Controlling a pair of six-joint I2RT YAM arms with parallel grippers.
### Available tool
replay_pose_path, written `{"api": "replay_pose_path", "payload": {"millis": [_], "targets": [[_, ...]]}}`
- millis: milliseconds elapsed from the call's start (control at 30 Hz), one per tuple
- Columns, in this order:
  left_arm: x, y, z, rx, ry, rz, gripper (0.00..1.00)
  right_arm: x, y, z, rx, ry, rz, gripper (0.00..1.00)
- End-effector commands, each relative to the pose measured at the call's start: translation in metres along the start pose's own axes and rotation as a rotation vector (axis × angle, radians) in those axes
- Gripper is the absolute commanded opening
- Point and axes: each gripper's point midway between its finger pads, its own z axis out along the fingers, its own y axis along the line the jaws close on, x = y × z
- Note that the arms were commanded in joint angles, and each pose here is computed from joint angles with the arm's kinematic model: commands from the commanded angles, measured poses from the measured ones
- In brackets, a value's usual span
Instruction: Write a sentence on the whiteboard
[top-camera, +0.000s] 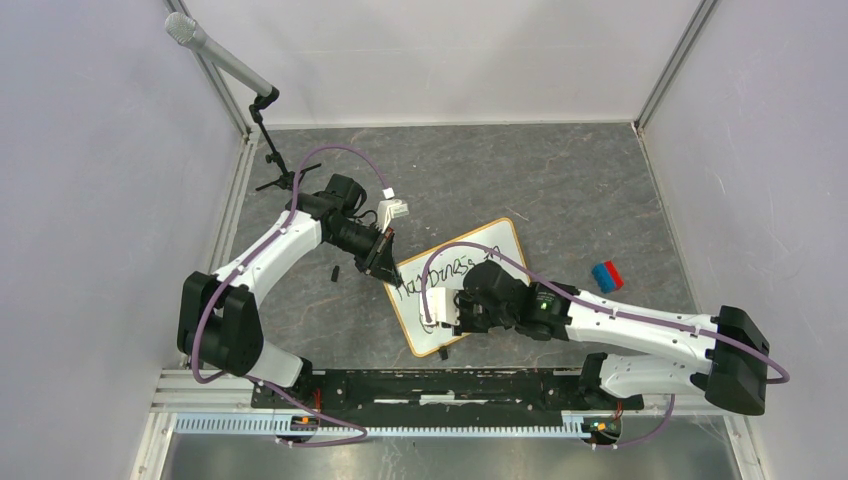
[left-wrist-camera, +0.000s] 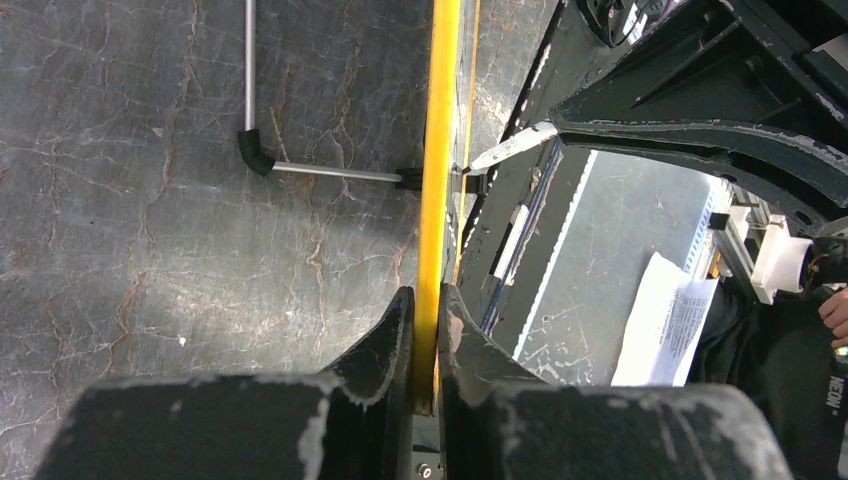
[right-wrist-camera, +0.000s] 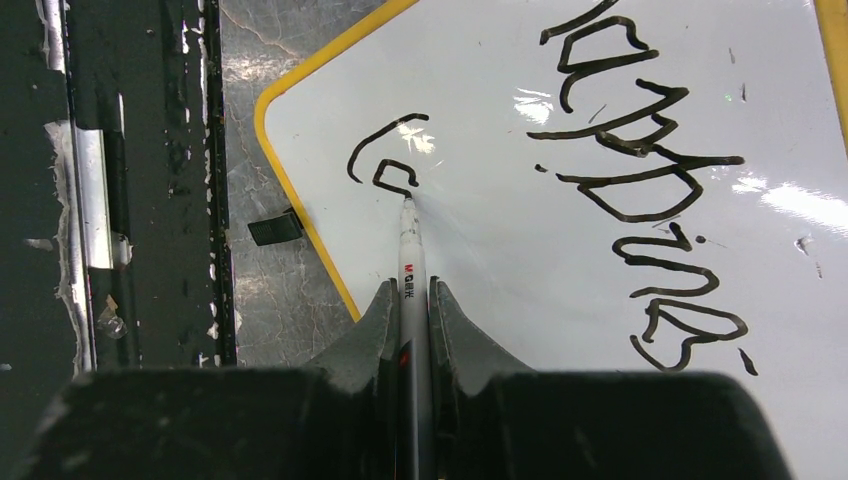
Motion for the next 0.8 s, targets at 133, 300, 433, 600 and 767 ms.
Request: {"api": "replay_pose_path", "payload": {"millis": [133, 300, 433, 600, 767], "targets": [[0.022, 0.022, 0.002, -0.125, 0.079, -0.028, 0.02, 0.001, -0.002, 0.001, -0.005, -0.004, -0.006, 0.0], [0.022, 0.022, 0.002, -0.125, 0.081, -0.029, 0.02, 0.01, 0.006, 0.004, -0.043, 0.023, -0.019, 0.0], [0.022, 0.022, 0.002, -0.125, 0.081, -0.029, 0.02, 0.016, 0.01, 0.004, -0.055, 0.039, -0.027, 0.0], [0.022, 0.022, 0.003, -0.124, 0.083, -0.031, 0.02, 0.019, 0.01, 0.001, -0.059, 0.05, -0.042, 0.0], [0.021, 0.022, 0.003, -0.122, 0.083, -0.037, 0.02, 0.003, 0.006, -0.011, -0.04, -0.011, -0.047, 0.0]]}}
